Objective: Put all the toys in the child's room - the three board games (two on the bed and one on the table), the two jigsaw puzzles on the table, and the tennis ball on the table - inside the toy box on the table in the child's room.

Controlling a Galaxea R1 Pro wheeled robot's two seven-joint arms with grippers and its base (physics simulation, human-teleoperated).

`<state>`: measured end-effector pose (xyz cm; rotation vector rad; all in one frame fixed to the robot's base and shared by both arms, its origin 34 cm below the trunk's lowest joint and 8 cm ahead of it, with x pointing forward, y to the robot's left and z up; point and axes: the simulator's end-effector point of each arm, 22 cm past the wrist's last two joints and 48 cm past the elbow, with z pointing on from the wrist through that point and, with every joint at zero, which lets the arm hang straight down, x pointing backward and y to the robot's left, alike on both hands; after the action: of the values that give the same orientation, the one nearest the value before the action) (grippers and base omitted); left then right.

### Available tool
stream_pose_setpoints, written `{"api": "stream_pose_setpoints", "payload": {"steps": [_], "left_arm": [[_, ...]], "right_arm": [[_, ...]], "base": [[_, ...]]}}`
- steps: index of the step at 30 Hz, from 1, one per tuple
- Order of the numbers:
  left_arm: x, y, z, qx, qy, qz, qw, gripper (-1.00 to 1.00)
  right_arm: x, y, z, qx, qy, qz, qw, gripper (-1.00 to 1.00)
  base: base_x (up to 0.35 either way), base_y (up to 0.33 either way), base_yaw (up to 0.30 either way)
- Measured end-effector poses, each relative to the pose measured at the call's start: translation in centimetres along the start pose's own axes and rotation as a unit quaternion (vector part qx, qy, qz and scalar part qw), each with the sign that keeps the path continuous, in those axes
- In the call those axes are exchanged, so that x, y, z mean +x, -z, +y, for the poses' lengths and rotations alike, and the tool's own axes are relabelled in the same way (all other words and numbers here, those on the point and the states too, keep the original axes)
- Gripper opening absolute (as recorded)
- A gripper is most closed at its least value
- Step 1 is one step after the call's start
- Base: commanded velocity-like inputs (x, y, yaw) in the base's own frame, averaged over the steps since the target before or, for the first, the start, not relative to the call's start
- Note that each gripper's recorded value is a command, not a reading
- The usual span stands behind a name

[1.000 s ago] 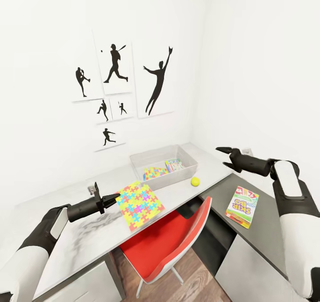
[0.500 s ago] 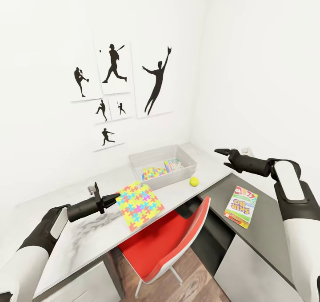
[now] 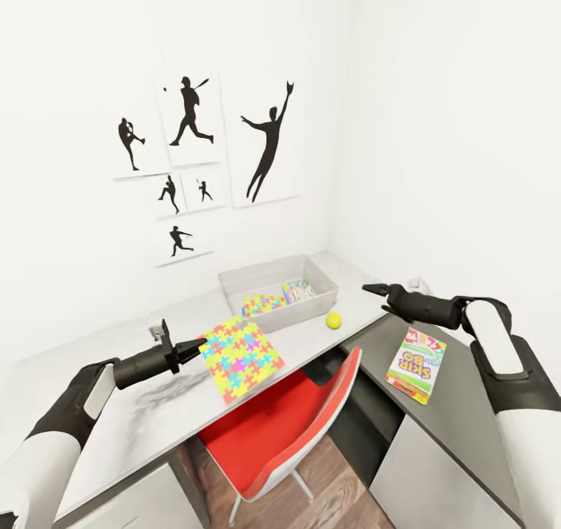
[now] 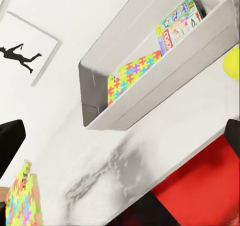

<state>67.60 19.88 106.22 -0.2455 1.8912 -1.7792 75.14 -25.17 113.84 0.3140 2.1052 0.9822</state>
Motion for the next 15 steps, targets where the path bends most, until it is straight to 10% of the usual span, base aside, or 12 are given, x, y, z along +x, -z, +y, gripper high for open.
{"api": "stream_pose_setpoints", "payload": {"steps": [7,15], "left_arm": [[-1.0,0.6,-0.5,0.003,-0.016,-0.013,0.9998,-1.00],[-2.9,0.9,-0.1,-0.038,-0.023,-0.015,0.9989,-1.00]], "right_arm": [[-2.1,3.8,-2.3,-0.001,-0.016,-0.027,0.9995,1.00],[-2.1,3.8,-1.7,-0.014,-0.023,-0.028,0.9993,1.00]], "base": [[0.002,-0.005,0.000],[0.000,0.000,0.000]]}}
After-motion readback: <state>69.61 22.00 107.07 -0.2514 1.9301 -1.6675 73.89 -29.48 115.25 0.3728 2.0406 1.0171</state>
